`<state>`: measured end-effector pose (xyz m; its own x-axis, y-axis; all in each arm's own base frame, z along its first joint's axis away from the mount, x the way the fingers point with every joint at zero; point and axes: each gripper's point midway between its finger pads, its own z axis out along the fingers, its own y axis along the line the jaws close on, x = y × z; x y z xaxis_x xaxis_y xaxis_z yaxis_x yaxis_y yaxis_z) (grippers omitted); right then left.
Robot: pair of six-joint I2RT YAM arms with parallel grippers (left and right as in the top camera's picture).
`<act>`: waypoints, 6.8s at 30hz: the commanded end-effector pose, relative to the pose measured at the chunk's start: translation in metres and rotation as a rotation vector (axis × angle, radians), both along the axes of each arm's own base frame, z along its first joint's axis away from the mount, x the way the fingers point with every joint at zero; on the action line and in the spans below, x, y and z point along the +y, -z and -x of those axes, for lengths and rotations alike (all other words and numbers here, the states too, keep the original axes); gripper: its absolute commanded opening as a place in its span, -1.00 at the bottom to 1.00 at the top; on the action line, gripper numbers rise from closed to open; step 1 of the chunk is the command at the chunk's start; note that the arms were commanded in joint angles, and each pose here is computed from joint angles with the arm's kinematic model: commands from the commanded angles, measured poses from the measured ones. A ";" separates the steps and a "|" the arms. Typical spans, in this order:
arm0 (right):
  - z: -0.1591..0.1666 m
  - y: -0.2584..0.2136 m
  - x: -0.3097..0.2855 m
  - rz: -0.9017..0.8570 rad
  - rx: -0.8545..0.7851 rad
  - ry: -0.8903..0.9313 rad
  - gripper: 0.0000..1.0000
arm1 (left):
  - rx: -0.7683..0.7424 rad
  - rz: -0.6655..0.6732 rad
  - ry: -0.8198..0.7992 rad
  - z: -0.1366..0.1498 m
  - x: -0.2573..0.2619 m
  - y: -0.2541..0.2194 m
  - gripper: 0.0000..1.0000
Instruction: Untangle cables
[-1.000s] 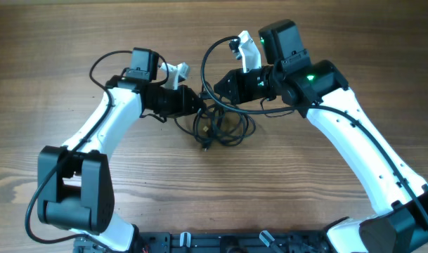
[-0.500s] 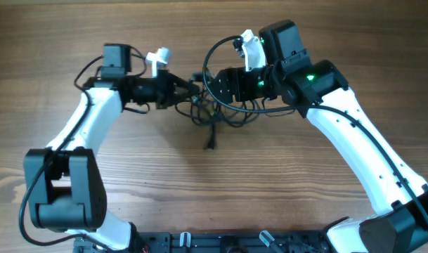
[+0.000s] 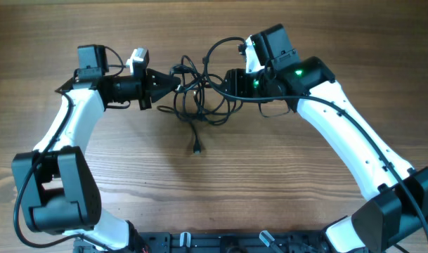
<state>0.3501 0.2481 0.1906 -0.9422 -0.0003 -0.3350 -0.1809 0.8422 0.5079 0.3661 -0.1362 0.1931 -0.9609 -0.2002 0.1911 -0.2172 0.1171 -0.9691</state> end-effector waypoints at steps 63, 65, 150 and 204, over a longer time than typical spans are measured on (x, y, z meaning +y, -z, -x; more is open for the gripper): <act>0.074 -0.048 0.077 -0.616 0.173 -0.586 -0.91 | -0.043 -0.557 -0.215 -0.040 0.004 0.076 -0.92; 0.071 -0.067 0.066 -0.640 0.127 -0.578 -0.91 | -0.025 -0.605 -0.221 -0.037 0.010 0.084 -0.92; -0.003 0.080 -0.047 0.014 0.248 -0.097 -0.91 | -0.417 -0.559 -0.591 -0.025 0.191 -0.052 -0.92; -0.079 -0.143 -0.248 -0.097 -0.280 0.338 -0.91 | 0.484 -1.329 -0.853 0.081 0.318 0.079 -0.92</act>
<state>0.4353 0.0275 0.3126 -0.8156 0.3379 -0.4696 -0.0622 0.7558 0.6518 0.3092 0.1343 0.1201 -0.4995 -0.8399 -0.2122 -0.7868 0.5424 -0.2945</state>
